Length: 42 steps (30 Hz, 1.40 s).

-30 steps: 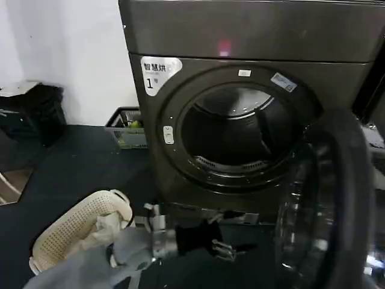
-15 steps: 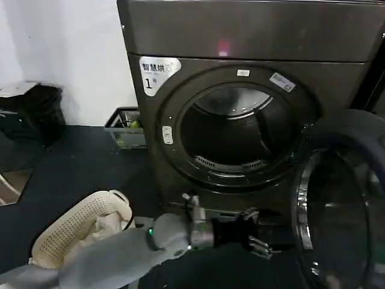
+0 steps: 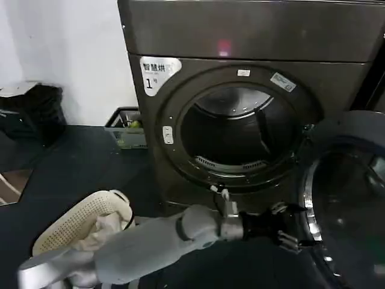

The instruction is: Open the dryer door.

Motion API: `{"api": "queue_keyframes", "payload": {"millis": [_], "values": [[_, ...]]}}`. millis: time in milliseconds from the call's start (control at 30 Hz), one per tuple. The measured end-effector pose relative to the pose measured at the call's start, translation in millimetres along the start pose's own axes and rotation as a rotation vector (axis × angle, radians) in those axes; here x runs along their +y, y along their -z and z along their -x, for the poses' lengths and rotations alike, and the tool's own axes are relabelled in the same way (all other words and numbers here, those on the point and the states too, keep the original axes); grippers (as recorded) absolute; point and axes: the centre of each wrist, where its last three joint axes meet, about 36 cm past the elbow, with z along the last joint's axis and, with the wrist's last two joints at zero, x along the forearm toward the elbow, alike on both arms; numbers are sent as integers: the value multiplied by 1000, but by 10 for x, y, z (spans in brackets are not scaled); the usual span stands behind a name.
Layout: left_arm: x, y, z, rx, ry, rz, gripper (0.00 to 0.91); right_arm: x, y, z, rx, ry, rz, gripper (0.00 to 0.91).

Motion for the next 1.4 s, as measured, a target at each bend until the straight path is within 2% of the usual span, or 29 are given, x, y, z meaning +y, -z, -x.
{"api": "queue_keyframes", "payload": {"millis": [567, 733, 933, 1167, 1400], "values": [[167, -1, 691, -65, 67, 57, 907, -139, -17, -29, 10, -26, -16, 907], [156, -67, 860, -86, 107, 97, 907, -192, -30, -32, 7, -37, -22, 907], [181, -69, 857, -95, 141, 103, 907, -201, -38, -23, 6, -41, -19, 907], [247, -133, 757, -110, 199, 185, 907, -193, -53, 2, 7, -52, -14, 907], [316, -151, 567, -178, 241, 213, 907, -218, -14, 13, -6, -53, -20, 907]]}}
